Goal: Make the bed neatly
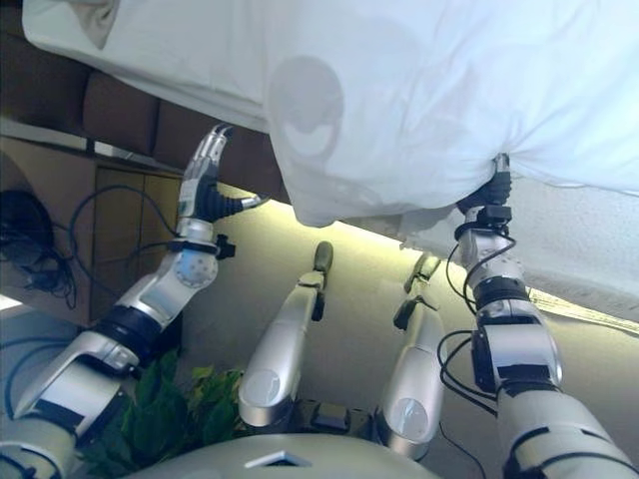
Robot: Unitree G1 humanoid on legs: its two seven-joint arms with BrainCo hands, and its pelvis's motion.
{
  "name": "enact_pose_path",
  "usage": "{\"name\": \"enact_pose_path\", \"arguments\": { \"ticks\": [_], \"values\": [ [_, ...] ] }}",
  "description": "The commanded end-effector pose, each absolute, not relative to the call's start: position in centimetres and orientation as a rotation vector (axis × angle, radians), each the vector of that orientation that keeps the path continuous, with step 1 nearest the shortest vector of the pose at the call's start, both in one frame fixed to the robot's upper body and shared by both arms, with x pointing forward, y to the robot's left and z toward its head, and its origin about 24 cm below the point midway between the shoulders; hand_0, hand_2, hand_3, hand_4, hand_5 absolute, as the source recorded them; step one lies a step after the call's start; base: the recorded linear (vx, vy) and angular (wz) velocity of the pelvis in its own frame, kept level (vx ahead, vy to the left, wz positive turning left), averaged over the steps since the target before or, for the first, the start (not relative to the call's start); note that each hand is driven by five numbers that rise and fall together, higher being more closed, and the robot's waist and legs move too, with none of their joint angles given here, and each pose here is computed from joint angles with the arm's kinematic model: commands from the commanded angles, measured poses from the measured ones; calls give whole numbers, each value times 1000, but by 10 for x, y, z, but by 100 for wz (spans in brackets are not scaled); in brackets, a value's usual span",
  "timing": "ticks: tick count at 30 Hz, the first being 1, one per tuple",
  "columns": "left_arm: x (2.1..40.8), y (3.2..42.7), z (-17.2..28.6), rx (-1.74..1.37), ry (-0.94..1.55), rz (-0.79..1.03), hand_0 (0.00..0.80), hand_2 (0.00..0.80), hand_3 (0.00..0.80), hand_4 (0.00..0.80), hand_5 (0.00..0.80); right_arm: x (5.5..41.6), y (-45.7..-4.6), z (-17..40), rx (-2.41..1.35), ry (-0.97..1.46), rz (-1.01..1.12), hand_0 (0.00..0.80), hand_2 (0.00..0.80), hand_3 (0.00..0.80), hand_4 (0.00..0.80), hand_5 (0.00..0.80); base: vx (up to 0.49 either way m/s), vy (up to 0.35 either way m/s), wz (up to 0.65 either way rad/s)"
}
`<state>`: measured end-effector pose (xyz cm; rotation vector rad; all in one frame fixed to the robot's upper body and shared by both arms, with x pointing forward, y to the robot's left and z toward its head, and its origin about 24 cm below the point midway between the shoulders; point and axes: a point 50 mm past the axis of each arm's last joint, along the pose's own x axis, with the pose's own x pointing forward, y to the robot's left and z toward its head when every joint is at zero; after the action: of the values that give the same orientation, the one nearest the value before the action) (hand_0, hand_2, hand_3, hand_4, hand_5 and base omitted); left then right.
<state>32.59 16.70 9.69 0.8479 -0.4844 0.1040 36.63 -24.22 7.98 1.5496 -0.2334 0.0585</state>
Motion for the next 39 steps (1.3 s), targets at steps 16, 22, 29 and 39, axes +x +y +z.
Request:
{"name": "enact_pose_path", "arguments": {
  "ticks": [16, 22, 29, 39],
  "values": [
    [328, 126, 125, 669, -631, 153, 0, 0, 0, 0, 0, 360, -140, 33, 1311, 148, 153, 800, 800, 800, 800, 800, 14, 71, 3],
    [327, 122, 121, 652, -622, 157, 0, 0, 0, 0, 0, 346, -98, 14, 1276, 280, 154, 800, 800, 800, 800, 800, 29, 45, 2],
    [326, 112, 122, 615, -635, 154, 0, 0, 0, 0, 0, 335, -61, 4, 1182, 442, 160, 800, 800, 800, 800, 800, 15, 56, 5],
    [327, 99, 119, 599, -640, 143, 0, 0, 0, 0, 0, 315, 1, 5, 1116, 594, 247, 800, 800, 800, 800, 800, 7, 31, 0]
  ]
}}
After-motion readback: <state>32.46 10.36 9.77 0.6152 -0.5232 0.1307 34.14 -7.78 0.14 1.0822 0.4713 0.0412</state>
